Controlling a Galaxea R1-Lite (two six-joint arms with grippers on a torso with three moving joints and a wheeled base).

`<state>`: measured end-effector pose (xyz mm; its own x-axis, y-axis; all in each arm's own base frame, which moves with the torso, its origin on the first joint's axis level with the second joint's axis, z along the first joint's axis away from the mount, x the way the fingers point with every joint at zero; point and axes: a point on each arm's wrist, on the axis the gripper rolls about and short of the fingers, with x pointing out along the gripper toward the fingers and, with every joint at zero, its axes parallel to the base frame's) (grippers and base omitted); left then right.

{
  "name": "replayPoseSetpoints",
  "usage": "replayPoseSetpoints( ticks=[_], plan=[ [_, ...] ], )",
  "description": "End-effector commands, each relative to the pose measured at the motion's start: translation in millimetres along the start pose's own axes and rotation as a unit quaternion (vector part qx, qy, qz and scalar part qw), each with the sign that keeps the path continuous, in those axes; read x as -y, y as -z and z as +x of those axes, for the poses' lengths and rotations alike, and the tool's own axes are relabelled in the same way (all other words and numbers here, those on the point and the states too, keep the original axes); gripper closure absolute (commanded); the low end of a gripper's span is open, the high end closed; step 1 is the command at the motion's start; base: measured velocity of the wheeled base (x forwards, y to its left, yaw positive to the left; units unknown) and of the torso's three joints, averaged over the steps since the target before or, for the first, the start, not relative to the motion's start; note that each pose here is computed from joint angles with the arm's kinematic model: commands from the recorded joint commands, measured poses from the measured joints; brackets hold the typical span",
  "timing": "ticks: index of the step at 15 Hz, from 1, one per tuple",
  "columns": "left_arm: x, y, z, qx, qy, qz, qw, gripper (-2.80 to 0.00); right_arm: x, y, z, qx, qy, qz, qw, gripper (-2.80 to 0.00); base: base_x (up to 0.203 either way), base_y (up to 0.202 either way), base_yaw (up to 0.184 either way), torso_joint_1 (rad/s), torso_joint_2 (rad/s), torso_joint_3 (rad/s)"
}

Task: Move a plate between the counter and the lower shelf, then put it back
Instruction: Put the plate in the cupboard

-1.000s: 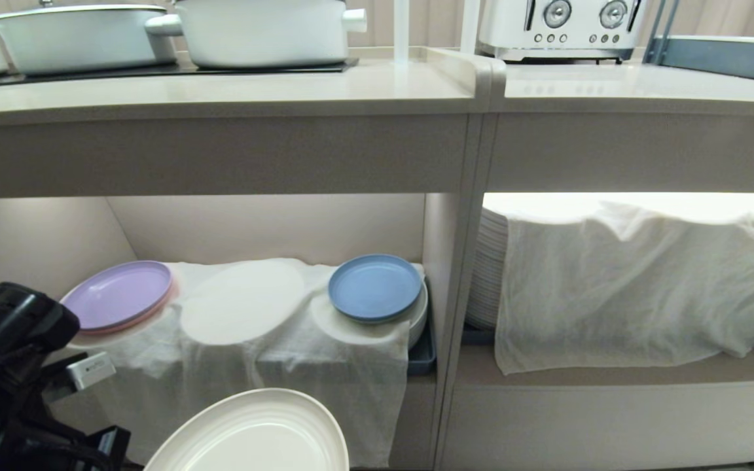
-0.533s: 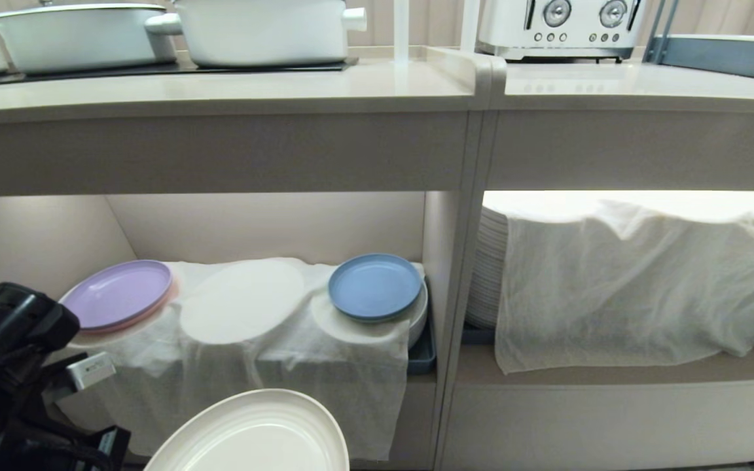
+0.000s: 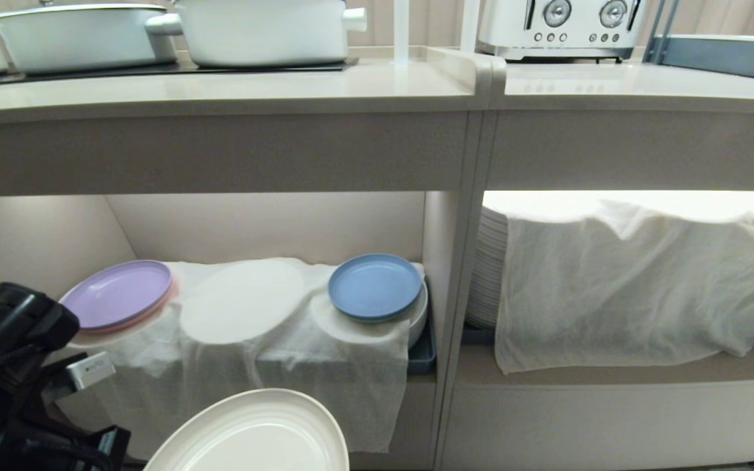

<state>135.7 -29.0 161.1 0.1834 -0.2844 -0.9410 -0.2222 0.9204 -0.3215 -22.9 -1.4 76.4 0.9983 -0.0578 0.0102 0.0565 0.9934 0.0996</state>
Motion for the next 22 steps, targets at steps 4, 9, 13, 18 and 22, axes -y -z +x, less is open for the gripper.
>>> replayPoseSetpoints(
  ticks=[4,9,13,18,22],
  plan=[
    [-0.6,1.6,-0.2,-0.002,0.001,-0.002,1.0,0.0,0.0,-0.1,0.1,0.0,0.0,0.0,1.0,0.0,0.0,0.0,0.0,0.0,0.0,0.0],
    [-1.8,3.4,0.2,-0.002,-0.001,-0.003,1.0,0.0,0.0,-0.1,0.1,0.0,0.0,0.0,1.0,0.0,0.0,0.0,0.0,0.0,0.0,0.0],
    [-1.1,2.5,-1.2,0.003,0.001,-0.001,1.0,0.0,0.0,-0.1,0.1,0.0,0.0,0.0,1.0,0.0,0.0,0.0,0.0,0.0,0.0,0.0],
    [-1.5,3.1,-0.3,0.001,0.0,0.0,1.0,0.0,0.0,-0.1,0.1,0.0,-0.001,0.0,1.0,0.0,0.0,0.0,0.0,0.0,0.0,0.0],
    [-1.0,2.2,-0.4,0.006,0.002,0.001,1.0,0.0,0.0,-0.2,0.1,0.0,0.0,0.0,1.0,0.0,0.0,0.0,0.0,0.0,0.0,0.0]
  ],
)
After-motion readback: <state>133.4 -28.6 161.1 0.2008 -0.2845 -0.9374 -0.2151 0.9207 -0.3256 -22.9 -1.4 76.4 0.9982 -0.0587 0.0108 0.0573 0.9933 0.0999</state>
